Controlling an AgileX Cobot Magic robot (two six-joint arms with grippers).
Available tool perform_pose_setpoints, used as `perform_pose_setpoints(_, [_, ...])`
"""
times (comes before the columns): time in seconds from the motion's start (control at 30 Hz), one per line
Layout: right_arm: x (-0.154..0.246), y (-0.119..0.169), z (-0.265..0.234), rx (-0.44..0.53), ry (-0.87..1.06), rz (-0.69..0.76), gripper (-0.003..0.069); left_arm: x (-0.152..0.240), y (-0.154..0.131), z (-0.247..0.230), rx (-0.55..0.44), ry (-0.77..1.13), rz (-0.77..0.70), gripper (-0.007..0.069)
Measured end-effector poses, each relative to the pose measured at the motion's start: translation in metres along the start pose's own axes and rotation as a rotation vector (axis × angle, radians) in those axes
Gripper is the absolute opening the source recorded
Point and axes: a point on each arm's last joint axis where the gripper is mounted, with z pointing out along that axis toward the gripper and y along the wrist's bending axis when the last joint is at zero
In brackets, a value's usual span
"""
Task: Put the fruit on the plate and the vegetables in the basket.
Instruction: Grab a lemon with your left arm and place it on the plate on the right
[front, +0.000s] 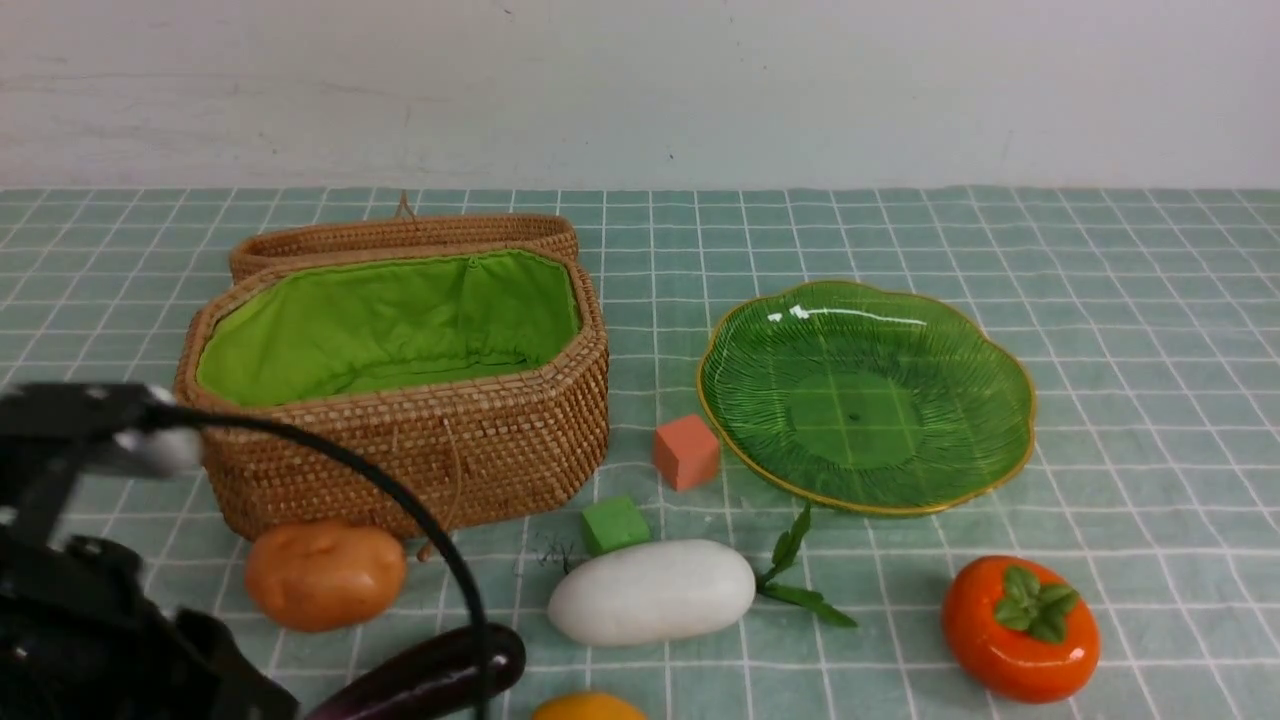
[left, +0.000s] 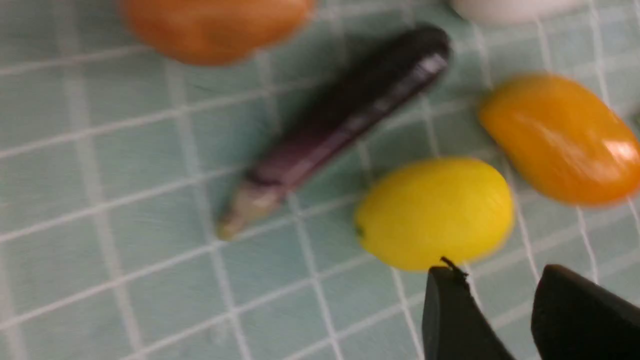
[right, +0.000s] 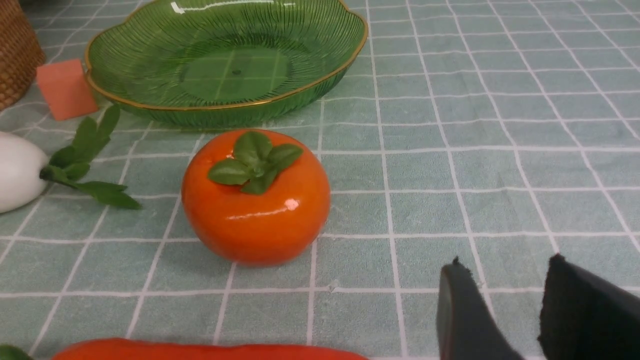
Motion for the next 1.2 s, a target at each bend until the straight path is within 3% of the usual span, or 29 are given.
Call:
perform_pose_setpoints(0.1, [0.000,0.000,0.000,0.000,0.000,0.000,0.0242,0.000,-0.021,0.024,0.092,0.187,0.230,0.0239])
perform_pose_setpoints(0.17, [0.000,0.000,0.000,0.000,0.000,0.000,0.0242,-0.001,-0.027,0.029,0.086,0.225,0.311,0.0239])
perform_pose_setpoints(0.27, [0.000,0.000,0.000,0.000,0.000,0.000,0.0242,-0.006,-0.044,0.041,0.011,0.253,0.571,0.0262])
perform_pose_setpoints(0.37, [0.000,0.000,0.000,0.000,0.000,0.000,0.0242,-0.011,-0.055,0.049,-0.094,0.200,0.806,0.0335])
perform_pose_setpoints(0.43, [0.000,0.000,0.000,0.000,0.000,0.000,0.0242,-0.012,-0.058,0.051,-0.115,0.182,0.860,0.0372])
perform_pose_setpoints(0.5, [0.000,0.000,0.000,0.000,0.000,0.000,0.0242,-0.012,-0.063,0.060,-0.137,0.153,0.943,0.0488])
perform_pose_setpoints(0.53, [0.000,0.000,0.000,0.000,0.000,0.000,0.0242,-0.011,-0.064,0.065,-0.137,0.149,0.963,0.0567])
perform_pose_setpoints(0.6, [0.000,0.000,0.000,0.000,0.000,0.000,0.0242,-0.007,-0.063,0.073,-0.139,0.169,0.975,0.0633])
perform_pose_setpoints(0.73, [0.000,0.000,0.000,0.000,0.000,0.000,0.0242,0.003,-0.054,0.095,-0.145,0.246,1.009,0.0670])
perform_pose_setpoints(1.0, [0.000,0.000,0.000,0.000,0.000,0.000,0.0242,0.011,-0.045,0.130,-0.150,0.313,1.052,0.0648])
perform_pose_setpoints(1.2, [0.000,0.000,0.000,0.000,0.000,0.000,0.0242,0.010,-0.045,0.136,-0.150,0.308,1.060,0.0573])
